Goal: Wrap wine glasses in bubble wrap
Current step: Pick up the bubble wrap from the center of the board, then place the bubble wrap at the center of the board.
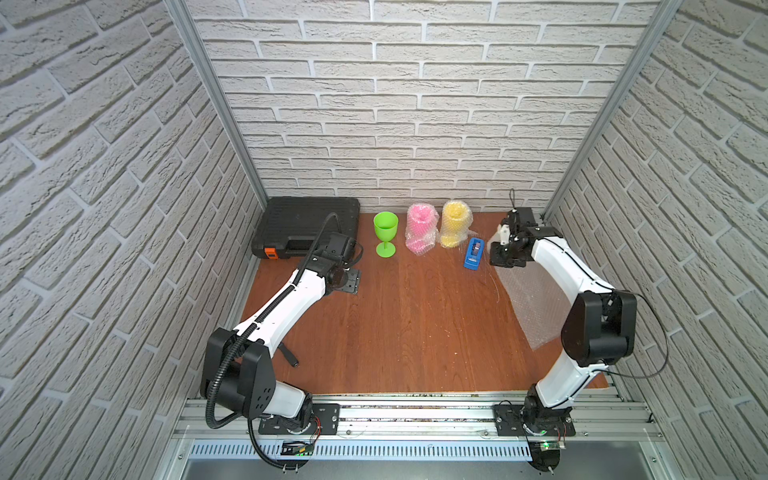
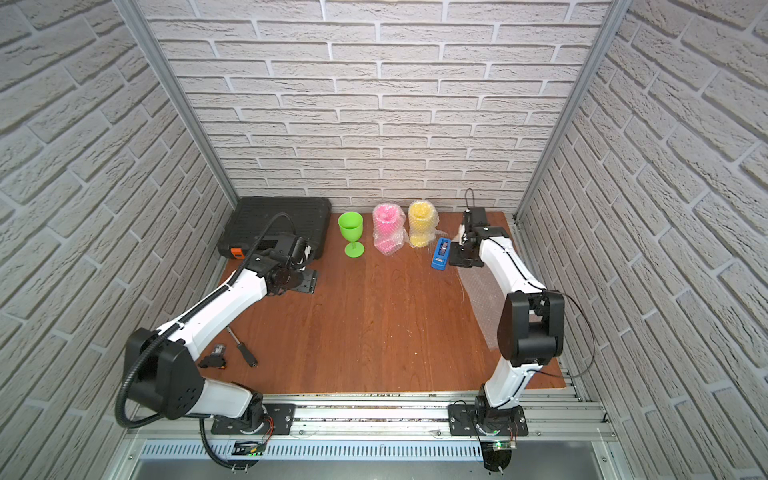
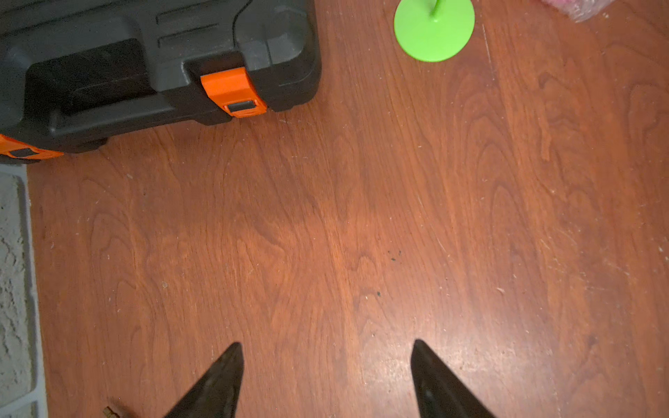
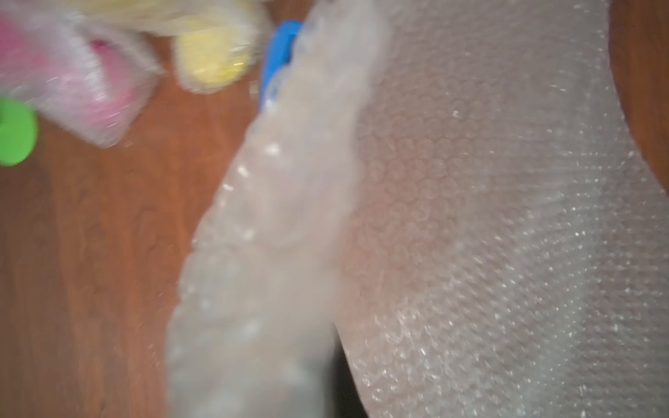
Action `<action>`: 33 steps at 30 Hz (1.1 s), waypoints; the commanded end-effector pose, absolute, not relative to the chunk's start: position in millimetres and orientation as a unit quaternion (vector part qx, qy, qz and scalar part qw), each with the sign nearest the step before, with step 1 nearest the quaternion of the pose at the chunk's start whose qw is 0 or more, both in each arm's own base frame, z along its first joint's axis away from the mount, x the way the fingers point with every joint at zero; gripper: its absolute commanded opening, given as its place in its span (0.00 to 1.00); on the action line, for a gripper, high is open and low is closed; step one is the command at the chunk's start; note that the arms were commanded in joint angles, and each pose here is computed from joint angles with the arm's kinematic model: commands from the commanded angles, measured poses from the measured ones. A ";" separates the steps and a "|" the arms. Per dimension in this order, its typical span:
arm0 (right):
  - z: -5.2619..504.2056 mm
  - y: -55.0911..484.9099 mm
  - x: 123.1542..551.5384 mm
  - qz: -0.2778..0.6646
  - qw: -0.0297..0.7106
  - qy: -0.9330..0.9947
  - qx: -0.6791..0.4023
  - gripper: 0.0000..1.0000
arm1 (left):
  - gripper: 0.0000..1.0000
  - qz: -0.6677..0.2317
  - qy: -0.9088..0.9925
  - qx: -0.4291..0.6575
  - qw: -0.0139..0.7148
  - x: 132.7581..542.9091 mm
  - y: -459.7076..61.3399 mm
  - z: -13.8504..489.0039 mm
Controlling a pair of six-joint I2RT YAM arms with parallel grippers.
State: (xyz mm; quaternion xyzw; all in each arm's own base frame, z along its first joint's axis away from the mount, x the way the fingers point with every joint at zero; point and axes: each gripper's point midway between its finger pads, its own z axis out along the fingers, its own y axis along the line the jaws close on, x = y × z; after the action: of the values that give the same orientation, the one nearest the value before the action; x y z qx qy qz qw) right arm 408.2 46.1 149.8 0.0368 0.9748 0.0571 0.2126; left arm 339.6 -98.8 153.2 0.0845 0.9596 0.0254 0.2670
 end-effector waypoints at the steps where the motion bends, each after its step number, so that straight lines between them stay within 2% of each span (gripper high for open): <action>1: 149.8 102.3 382.5 0.084 0.209 0.973 -0.053 0.03 | 0.72 0.002 0.957 0.050 0.287 337.6 -97.6 161.1; 8: 144.6 215.2 333.5 0.109 0.229 0.939 -0.232 0.03 | 0.72 -0.044 0.950 0.005 0.311 331.1 -100.5 172.0; 16: 106.5 335.9 275.4 0.097 0.226 0.819 -0.518 0.04 | 0.72 -0.041 0.952 -0.012 0.304 322.2 -90.2 175.7; 22: 69.5 356.2 240.8 0.023 0.197 0.713 -0.673 0.03 | 0.72 -0.046 0.953 -0.066 0.293 307.1 -60.8 172.5; 28: 58.7 344.3 217.5 0.029 0.172 0.691 -0.702 0.03 | 0.70 -0.114 0.957 -0.080 0.255 301.4 -71.5 152.8; 29: 59.2 345.2 212.7 0.040 0.169 0.691 -0.701 0.07 | 0.70 -0.125 0.957 -0.079 0.250 301.5 -75.8 149.8; 31: 61.5 347.7 204.6 0.062 0.163 0.695 -0.697 0.28 | 0.69 -0.144 0.958 -0.074 0.237 303.3 -85.8 142.3; 33: 70.6 352.4 204.9 0.074 0.172 0.706 -0.683 0.40 | 0.68 -0.144 0.962 -0.062 0.222 304.0 -94.3 136.1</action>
State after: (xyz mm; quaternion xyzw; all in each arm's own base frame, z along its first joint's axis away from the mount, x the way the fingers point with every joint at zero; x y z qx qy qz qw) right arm 209.4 340.6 42.1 -0.6909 0.7082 0.0387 0.1401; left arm 301.4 -75.5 140.7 -0.0746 0.9629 -0.1087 0.2355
